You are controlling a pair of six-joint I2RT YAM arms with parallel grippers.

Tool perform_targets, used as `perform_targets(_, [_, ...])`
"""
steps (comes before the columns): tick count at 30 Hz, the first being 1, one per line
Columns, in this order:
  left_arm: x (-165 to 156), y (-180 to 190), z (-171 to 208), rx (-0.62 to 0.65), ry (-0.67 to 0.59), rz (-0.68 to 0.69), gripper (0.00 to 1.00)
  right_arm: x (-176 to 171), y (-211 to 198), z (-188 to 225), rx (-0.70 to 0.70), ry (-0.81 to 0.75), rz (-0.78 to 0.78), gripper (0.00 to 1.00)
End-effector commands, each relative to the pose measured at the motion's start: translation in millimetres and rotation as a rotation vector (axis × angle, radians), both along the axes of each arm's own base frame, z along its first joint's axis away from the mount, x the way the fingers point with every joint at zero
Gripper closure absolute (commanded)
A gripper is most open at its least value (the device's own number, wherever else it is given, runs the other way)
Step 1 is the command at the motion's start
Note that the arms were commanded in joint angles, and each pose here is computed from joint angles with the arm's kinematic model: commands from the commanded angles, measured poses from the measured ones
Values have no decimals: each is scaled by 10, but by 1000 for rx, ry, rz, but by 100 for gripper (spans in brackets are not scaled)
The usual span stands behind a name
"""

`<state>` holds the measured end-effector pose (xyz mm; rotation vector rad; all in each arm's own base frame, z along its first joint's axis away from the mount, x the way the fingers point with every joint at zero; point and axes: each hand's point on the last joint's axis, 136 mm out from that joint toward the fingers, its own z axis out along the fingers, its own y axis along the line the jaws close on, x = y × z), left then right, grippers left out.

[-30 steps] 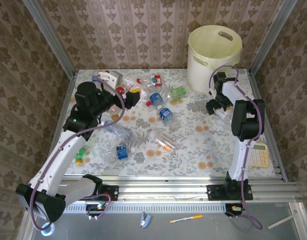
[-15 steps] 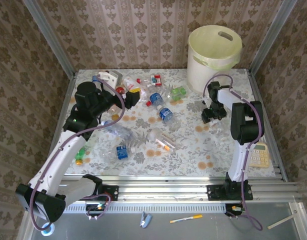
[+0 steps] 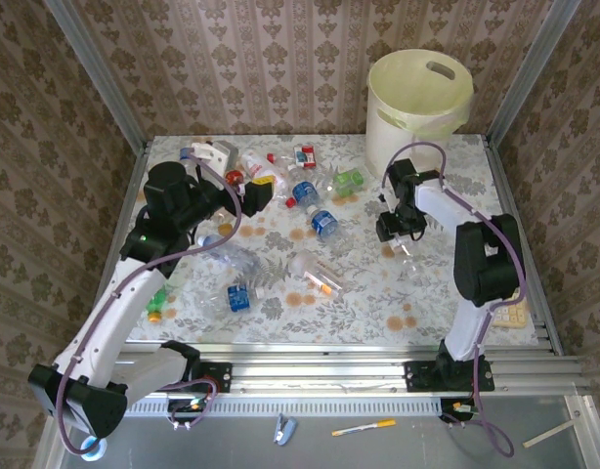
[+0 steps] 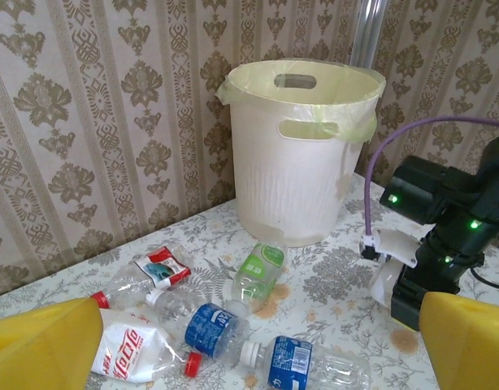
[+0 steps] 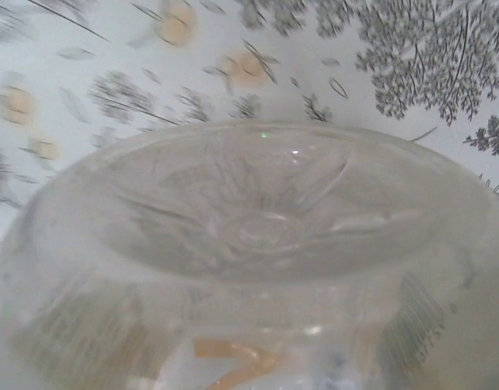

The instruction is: Throw the plastic bottles in the bin

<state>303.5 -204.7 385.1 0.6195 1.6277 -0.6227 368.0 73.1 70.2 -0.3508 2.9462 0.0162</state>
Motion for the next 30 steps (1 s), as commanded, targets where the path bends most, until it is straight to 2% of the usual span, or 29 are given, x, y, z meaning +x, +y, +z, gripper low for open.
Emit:
perform_targets(1, [-34,26,219,-64,-23,25,0,9,301,308,102,-89,-40,67])
perform_targets(3, [4,66,231,-74,-17,63,0,1,482,457,149,-128,-38,71])
perform_targets(11, [-24,150,96,-27,10,101,0,-49,1135,1080,303,-298,26,74])
perform_targets(15, [-79,117,52,-24,-11,68,0,-41,1427,1449,364,-388,38,77])
perform_targets(21, [-229,-60,28,-9,34,-72,0,-18,1891,1948,421,-523,57,77])
perform_targets(30, [-294,68,76,-49,15,-71,0,68,2297,2472,386,-694,105,81])
